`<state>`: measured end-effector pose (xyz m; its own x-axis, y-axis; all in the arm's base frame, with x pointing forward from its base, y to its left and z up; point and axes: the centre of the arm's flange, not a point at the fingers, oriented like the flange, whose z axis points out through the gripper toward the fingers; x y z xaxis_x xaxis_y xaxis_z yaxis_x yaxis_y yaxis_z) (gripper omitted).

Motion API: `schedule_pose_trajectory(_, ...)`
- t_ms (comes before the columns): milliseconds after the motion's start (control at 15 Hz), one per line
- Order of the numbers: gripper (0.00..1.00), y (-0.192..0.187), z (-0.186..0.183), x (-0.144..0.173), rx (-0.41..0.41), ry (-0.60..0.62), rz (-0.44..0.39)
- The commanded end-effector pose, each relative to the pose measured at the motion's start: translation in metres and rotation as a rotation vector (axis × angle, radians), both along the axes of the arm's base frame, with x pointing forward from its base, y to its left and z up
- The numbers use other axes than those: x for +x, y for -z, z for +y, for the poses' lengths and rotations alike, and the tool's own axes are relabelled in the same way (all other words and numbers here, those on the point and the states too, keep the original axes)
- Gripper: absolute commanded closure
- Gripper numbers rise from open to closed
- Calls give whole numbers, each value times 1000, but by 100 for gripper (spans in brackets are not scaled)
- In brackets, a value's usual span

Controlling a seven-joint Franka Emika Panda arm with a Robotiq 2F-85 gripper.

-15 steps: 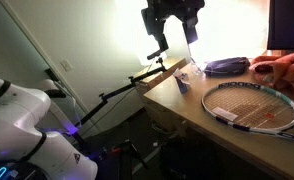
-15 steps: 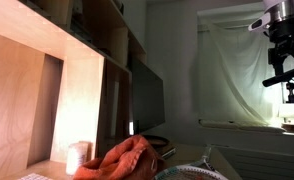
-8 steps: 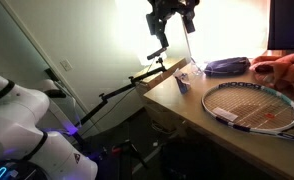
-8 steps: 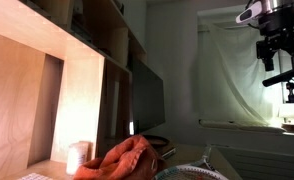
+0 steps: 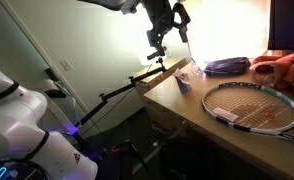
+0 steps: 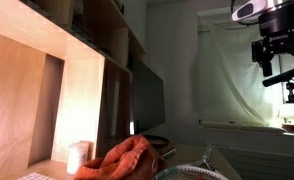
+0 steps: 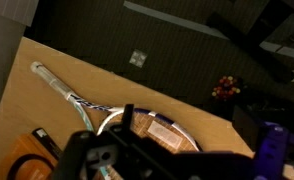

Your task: Pick up two strips from the blue box and put them on the table.

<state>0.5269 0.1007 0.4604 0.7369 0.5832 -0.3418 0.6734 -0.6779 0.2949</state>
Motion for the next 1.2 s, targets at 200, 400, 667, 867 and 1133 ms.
schedule_pose_trajectory(200,0,-12,9,3,93,-187,-46)
schedule_pose_trajectory(400,0,-9,14,10,67,-169,-45)
schedule_pose_trajectory(667,0,-12,11,10,69,-176,-48)
schedule_pose_trajectory(867,0,-12,11,10,69,-177,-48)
schedule_pose_trajectory(1133,0,-12,11,10,69,-177,-48)
